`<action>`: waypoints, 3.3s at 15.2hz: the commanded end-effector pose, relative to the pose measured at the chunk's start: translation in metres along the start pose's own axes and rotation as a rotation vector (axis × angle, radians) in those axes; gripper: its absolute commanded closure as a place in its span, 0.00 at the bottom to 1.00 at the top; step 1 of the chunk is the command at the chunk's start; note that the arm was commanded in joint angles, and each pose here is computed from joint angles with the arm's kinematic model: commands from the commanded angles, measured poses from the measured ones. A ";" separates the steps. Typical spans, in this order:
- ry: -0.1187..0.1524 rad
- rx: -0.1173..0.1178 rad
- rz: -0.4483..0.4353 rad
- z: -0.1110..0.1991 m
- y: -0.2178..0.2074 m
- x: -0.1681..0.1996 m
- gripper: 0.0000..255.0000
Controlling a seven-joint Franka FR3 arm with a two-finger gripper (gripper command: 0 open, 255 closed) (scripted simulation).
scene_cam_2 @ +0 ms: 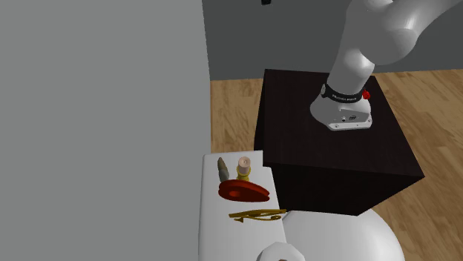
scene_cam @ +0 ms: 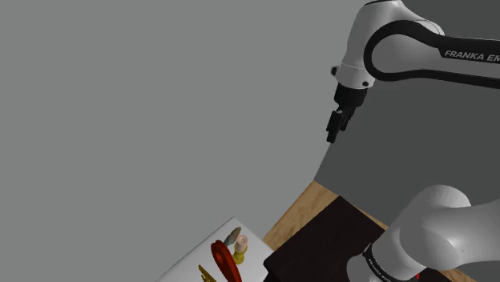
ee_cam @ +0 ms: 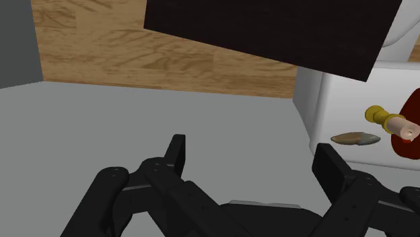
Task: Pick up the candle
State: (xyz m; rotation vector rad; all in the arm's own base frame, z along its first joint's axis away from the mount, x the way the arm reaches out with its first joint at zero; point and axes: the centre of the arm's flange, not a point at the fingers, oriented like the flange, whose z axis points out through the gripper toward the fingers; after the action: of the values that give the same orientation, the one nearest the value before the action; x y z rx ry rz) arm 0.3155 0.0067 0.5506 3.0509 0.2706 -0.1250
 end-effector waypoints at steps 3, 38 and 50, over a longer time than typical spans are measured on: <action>0.018 0.001 -0.014 0.018 -0.019 0.002 0.00; 0.296 0.019 -0.235 0.307 -0.318 0.033 0.00; 0.296 0.019 -0.235 0.326 -0.319 0.035 1.00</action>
State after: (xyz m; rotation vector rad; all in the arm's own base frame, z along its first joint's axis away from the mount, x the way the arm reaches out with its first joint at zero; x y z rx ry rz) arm 0.2684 0.2999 0.2026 3.0374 0.6510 0.3174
